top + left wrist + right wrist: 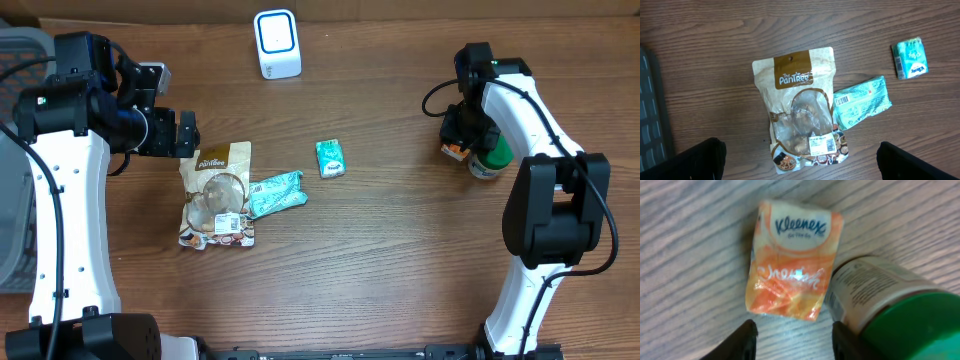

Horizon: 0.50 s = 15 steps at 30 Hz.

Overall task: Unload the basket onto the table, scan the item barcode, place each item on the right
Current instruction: 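Carry the orange pack right and place it beside the jar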

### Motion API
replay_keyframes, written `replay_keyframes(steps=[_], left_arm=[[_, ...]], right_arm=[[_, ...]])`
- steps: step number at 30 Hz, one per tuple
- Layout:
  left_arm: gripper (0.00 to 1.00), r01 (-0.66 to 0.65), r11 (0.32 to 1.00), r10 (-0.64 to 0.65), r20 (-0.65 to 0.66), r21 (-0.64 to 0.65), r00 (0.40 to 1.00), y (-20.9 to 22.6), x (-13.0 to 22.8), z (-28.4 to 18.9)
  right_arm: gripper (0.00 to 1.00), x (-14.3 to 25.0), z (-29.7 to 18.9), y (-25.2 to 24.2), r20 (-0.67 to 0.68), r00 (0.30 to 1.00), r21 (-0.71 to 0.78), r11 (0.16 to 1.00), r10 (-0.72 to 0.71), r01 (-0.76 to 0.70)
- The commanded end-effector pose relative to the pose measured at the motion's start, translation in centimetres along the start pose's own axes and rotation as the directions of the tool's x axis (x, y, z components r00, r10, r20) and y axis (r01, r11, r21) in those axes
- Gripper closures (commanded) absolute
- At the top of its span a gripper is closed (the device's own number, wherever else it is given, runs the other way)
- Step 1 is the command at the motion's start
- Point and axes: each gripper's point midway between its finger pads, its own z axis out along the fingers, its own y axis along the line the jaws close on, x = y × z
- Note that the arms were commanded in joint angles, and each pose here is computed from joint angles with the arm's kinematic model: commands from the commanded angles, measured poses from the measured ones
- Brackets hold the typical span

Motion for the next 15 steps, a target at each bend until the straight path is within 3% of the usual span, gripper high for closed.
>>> replay_keyframes(steps=[1, 7, 15], left_arm=[[0.01, -0.028, 1.0, 0.028, 0.033, -0.006, 0.999, -0.2, -0.6, -0.9], [0.01, -0.028, 1.0, 0.028, 0.033, -0.006, 0.999, -0.2, -0.6, -0.9], [0.0, -0.028, 1.0, 0.028, 0.033, -0.006, 0.999, -0.2, -0.6, -0.9]], right_arm=[[0.51, -0.1, -0.6, 0.8, -0.013, 1.0, -0.037, 0.999, 0.001, -0.002], [0.5, -1.1, -5.8, 1.7, 0.011, 1.0, -0.094, 0.996, -0.007, 0.008], [0.55, 1.9, -10.9, 10.1, -0.05, 0.988, -0.447, 0.888, -0.146, 0.109]])
